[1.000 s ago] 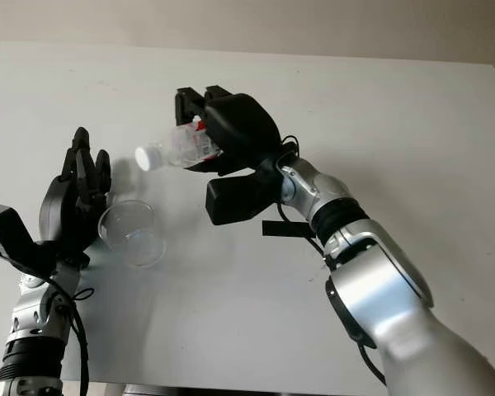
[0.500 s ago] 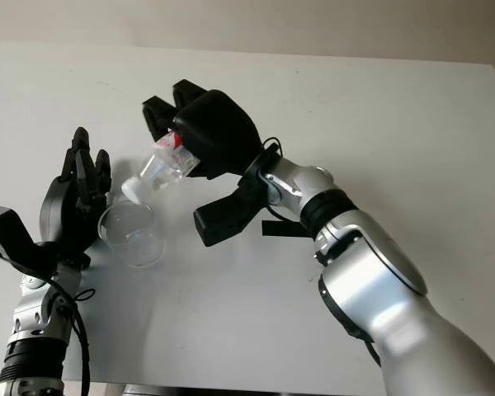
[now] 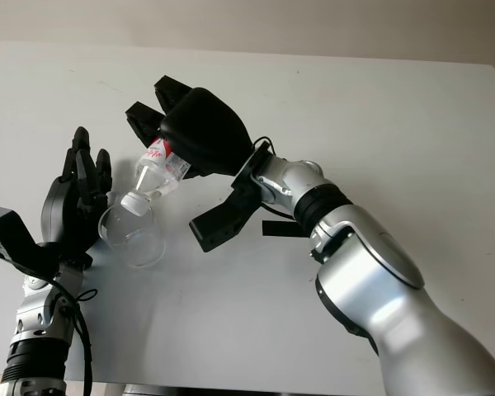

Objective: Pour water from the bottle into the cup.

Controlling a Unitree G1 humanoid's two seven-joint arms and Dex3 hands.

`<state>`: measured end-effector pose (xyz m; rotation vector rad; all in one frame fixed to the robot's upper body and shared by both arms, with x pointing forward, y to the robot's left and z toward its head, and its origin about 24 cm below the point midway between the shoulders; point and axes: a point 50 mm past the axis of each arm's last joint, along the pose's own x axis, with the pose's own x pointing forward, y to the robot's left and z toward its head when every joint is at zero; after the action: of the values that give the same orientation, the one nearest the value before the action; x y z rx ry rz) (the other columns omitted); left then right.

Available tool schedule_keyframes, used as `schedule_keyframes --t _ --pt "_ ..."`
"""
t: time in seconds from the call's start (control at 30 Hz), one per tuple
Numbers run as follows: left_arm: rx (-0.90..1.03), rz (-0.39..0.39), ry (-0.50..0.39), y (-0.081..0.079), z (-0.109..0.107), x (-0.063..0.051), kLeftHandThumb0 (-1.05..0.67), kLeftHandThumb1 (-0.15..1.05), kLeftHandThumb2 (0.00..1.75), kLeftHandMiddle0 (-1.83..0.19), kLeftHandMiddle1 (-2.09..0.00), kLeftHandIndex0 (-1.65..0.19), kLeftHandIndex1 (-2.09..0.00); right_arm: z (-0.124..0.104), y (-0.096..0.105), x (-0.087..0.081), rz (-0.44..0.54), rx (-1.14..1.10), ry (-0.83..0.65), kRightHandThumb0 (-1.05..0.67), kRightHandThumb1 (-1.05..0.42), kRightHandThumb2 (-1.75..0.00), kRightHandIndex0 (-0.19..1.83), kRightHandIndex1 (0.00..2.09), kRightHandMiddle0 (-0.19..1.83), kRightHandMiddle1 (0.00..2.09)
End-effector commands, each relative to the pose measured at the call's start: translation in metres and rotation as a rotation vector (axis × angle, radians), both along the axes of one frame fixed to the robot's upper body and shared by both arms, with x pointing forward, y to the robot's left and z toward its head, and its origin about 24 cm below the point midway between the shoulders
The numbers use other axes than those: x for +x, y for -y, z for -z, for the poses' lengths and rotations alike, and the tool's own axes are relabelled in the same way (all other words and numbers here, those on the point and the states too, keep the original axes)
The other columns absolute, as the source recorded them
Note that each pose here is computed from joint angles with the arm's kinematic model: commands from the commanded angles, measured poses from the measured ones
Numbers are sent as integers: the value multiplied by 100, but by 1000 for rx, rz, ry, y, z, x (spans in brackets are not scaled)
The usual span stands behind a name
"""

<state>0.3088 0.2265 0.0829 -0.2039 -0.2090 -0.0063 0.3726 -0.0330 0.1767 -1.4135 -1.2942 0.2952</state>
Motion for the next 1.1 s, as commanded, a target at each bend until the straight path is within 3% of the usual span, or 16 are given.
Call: schedule_keyframes --t 0.0,0.23,0.47,0.8,0.9,1.0,1.07 --pt "-3 -4 -2 0 2 -2 -77 105 68 19 0 19 0 -14 -7 -2 -36 17 65 -32 -104 -7 114 209 73 209" --pt "3 2 -2 -1 2 -1 -77 105 69 19 0 19 0 -16 -9 -6 -93 38 177 -32 -105 -17 130 209 101 209" --pt "6 -1 -3 -2 3 -3 -76 105 69 19 0 19 0 -15 -8 -10 -153 62 250 -33 -104 -15 116 209 86 209" --pt "-1 -2 -7 -2 4 -3 -76 105 68 19 0 19 0 -13 -7 -10 -148 105 231 -33 -105 -18 120 209 93 209" --pt "5 -1 -5 -2 4 -3 -76 105 68 19 0 19 0 -11 -6 -7 -100 251 18 -29 -103 -28 126 209 96 209" --pt "10 1 -5 -2 4 -4 -76 105 69 19 0 19 0 -12 -1 -2 -52 357 -152 -18 -70 -92 135 209 101 209" --pt "13 -3 -10 -3 4 -4 -77 105 69 19 0 19 0 -15 6 6 -9 490 -352 -13 -70 -87 139 209 100 209"
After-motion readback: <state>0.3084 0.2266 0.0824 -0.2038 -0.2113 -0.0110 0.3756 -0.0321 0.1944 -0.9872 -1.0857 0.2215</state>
